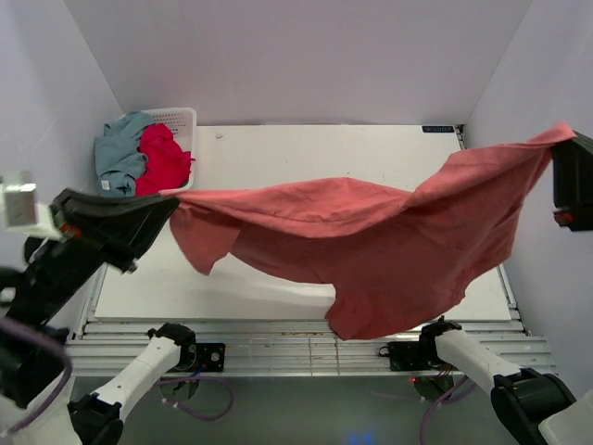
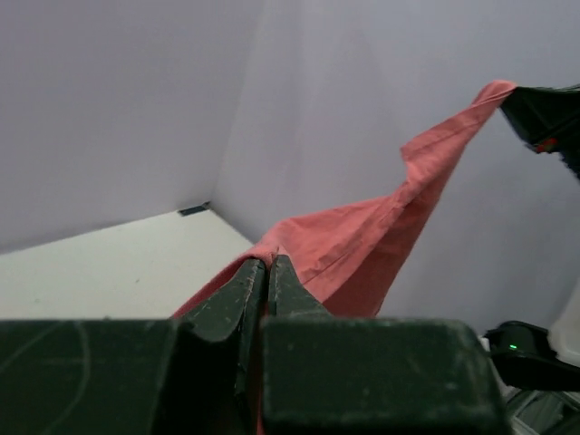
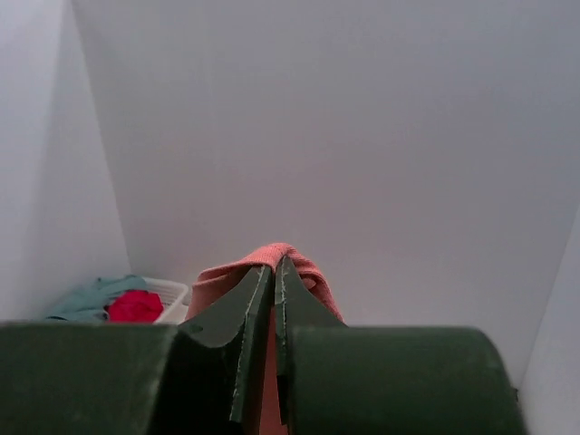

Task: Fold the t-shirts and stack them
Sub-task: Flatten the tshirt out

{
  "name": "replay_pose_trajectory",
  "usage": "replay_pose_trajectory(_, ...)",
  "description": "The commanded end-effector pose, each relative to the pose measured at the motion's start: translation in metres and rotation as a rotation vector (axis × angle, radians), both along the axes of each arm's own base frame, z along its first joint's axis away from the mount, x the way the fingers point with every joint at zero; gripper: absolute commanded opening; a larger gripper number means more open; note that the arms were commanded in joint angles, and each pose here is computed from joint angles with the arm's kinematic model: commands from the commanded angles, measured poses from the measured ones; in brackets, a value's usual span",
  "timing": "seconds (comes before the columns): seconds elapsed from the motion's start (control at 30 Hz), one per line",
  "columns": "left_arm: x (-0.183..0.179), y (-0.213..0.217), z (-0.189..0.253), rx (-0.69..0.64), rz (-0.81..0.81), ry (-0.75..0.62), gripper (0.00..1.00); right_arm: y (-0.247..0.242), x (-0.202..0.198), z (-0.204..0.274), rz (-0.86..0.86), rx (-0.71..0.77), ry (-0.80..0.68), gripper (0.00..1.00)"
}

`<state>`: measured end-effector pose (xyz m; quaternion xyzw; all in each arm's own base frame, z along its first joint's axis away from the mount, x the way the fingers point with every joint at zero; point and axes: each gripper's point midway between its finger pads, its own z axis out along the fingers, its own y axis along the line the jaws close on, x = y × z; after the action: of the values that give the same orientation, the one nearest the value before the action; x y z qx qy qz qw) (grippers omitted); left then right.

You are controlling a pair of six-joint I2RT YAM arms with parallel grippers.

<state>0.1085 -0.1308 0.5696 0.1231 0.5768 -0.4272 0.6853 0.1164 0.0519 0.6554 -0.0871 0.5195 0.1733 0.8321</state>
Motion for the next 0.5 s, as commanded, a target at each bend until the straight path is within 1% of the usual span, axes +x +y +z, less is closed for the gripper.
replay_pose_trajectory(0.0, -0.084, 0.001, 0.029, -0.039, -0.185, -0.087, 0.0, 0.008, -0.058, 0.024, 0.132, 0.012, -0.118, 0.08)
replay_pose_trajectory(0.07, -0.11, 0.007, 0.04, -0.071, -0.215, -0.121, 0.0, -0.002, -0.091, 0.039, 0.137, 0.057, -0.215, 0.08)
replay_pose_trajectory(0.1, -0.129, 0.011, 0.049, -0.095, -0.243, -0.145, 0.0, -0.006, -0.101, 0.043, 0.139, 0.08, -0.24, 0.08)
replay_pose_trajectory(0.2, -0.158, 0.012, 0.056, -0.107, -0.318, -0.164, 0.0, -0.02, -0.129, 0.056, 0.126, 0.132, -0.314, 0.08)
replay_pose_trajectory(0.23, -0.162, 0.011, 0.057, -0.118, -0.339, -0.15, 0.0, -0.022, -0.135, 0.058, 0.132, 0.153, -0.324, 0.08)
replay_pose_trajectory(0.37, -0.179, 0.013, 0.059, -0.132, -0.376, -0.165, 0.0, -0.033, -0.148, 0.071, 0.152, 0.224, -0.378, 0.08)
replay_pose_trajectory(0.47, -0.174, 0.012, 0.057, -0.137, -0.372, -0.157, 0.0, -0.038, -0.14, 0.075, 0.208, 0.263, -0.364, 0.08)
